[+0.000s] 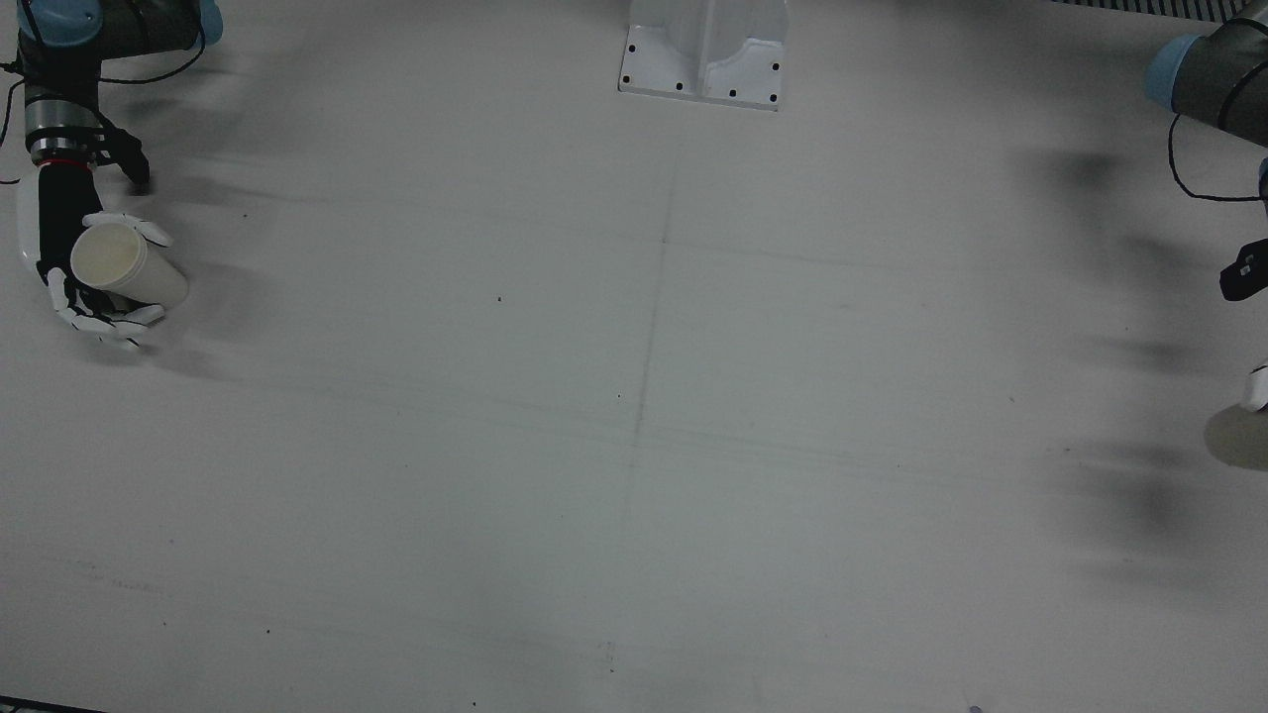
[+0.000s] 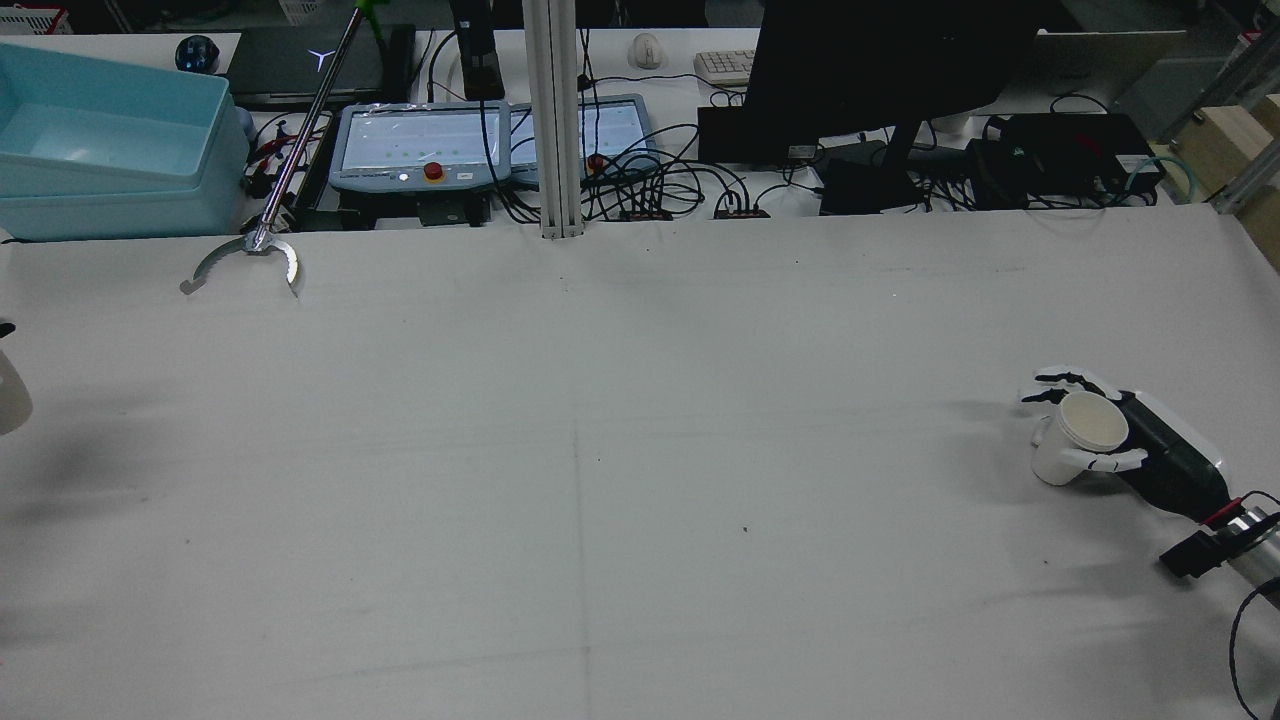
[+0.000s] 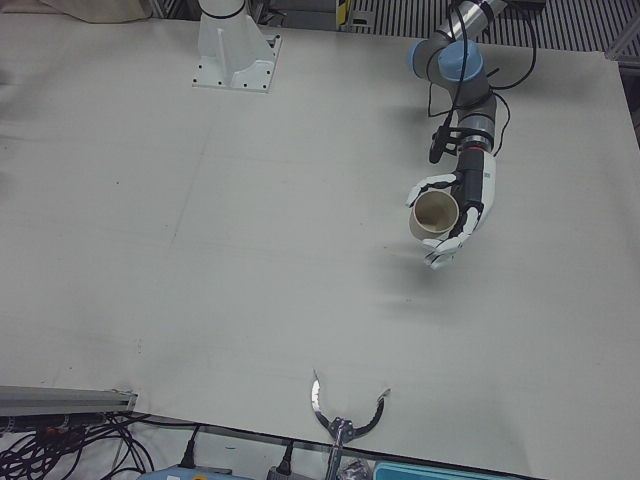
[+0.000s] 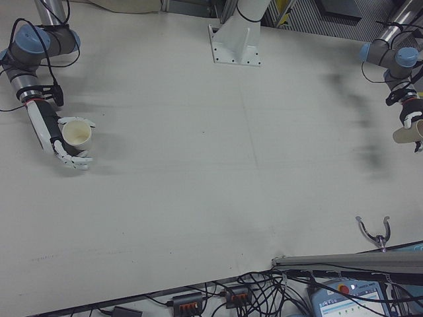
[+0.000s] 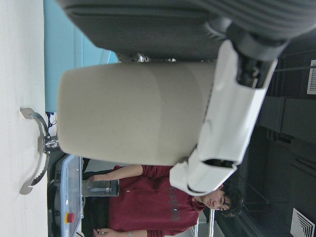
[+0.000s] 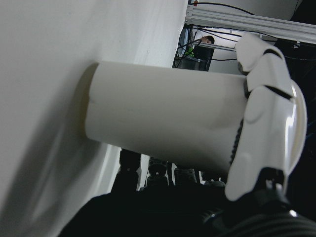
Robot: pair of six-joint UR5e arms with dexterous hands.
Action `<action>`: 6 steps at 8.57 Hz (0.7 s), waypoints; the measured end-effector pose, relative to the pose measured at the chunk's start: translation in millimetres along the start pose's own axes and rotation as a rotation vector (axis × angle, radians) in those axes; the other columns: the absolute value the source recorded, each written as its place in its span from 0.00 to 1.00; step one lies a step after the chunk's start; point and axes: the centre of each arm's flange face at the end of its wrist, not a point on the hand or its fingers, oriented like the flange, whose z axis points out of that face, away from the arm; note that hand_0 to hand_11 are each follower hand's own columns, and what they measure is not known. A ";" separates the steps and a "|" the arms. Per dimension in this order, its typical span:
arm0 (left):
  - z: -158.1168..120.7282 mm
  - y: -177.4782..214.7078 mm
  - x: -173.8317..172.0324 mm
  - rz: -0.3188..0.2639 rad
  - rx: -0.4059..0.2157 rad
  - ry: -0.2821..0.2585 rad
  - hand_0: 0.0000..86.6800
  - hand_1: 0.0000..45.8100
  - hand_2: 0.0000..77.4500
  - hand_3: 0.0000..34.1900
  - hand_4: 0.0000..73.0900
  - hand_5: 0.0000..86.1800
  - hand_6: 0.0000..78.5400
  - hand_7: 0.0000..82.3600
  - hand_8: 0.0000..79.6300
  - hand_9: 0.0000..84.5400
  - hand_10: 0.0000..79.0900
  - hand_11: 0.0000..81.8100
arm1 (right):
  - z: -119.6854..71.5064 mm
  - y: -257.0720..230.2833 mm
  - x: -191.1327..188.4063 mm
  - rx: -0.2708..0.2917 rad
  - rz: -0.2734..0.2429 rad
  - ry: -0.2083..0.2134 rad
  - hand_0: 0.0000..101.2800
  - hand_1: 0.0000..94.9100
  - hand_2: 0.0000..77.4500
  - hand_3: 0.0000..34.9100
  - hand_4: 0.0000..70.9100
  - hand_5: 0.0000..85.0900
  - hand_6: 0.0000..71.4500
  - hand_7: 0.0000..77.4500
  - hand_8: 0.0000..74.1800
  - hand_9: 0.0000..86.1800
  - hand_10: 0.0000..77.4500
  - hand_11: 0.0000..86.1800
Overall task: Pour water
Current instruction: 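Close the right hand around the white paper cup, then lift the white cup with the right hand and raise it high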
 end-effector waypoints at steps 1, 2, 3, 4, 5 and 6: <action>-0.6 -0.6 0.7 0.000 0.000 0.000 0.92 0.69 0.44 0.00 0.19 0.25 0.24 0.49 0.15 0.25 0.17 0.31 | 1.4 0.8 1.0 -0.002 0.002 0.000 0.55 0.24 0.26 0.00 0.11 0.37 0.40 0.37 0.24 0.27 0.38 0.53; -0.9 -0.8 0.9 0.000 0.000 0.000 0.92 0.69 0.44 0.00 0.19 0.25 0.24 0.49 0.15 0.25 0.17 0.31 | 1.9 1.0 1.3 -0.003 0.002 0.001 0.55 0.24 0.34 0.00 0.11 0.48 0.46 0.41 0.28 0.32 0.48 0.63; -1.0 -0.8 1.0 -0.001 -0.001 0.000 0.92 0.69 0.44 0.00 0.19 0.25 0.24 0.49 0.15 0.25 0.17 0.31 | 2.4 1.5 1.6 -0.004 0.006 0.000 0.53 0.24 0.42 0.00 0.08 0.59 0.50 0.44 0.32 0.37 0.52 0.68; -1.0 -0.8 1.1 -0.002 -0.001 0.001 0.92 0.69 0.44 0.00 0.19 0.25 0.24 0.49 0.16 0.25 0.17 0.31 | 2.6 1.7 1.6 -0.004 0.015 0.000 0.52 0.21 0.51 0.01 0.07 0.60 0.60 0.57 0.42 0.48 0.55 0.72; -0.9 -0.8 1.3 -0.002 -0.001 0.001 0.92 0.69 0.44 0.00 0.19 0.25 0.24 0.49 0.15 0.25 0.17 0.31 | 2.6 1.7 1.6 -0.003 0.025 0.000 0.52 0.20 0.54 0.01 0.07 0.60 0.63 0.65 0.46 0.55 0.58 0.75; -0.8 -0.7 1.5 -0.002 -0.002 0.002 0.92 0.69 0.44 0.00 0.19 0.25 0.24 0.49 0.15 0.25 0.17 0.31 | 3.0 2.2 1.3 -0.003 0.033 -0.004 0.53 0.20 0.55 0.02 0.07 0.60 0.63 0.70 0.48 0.55 0.60 0.78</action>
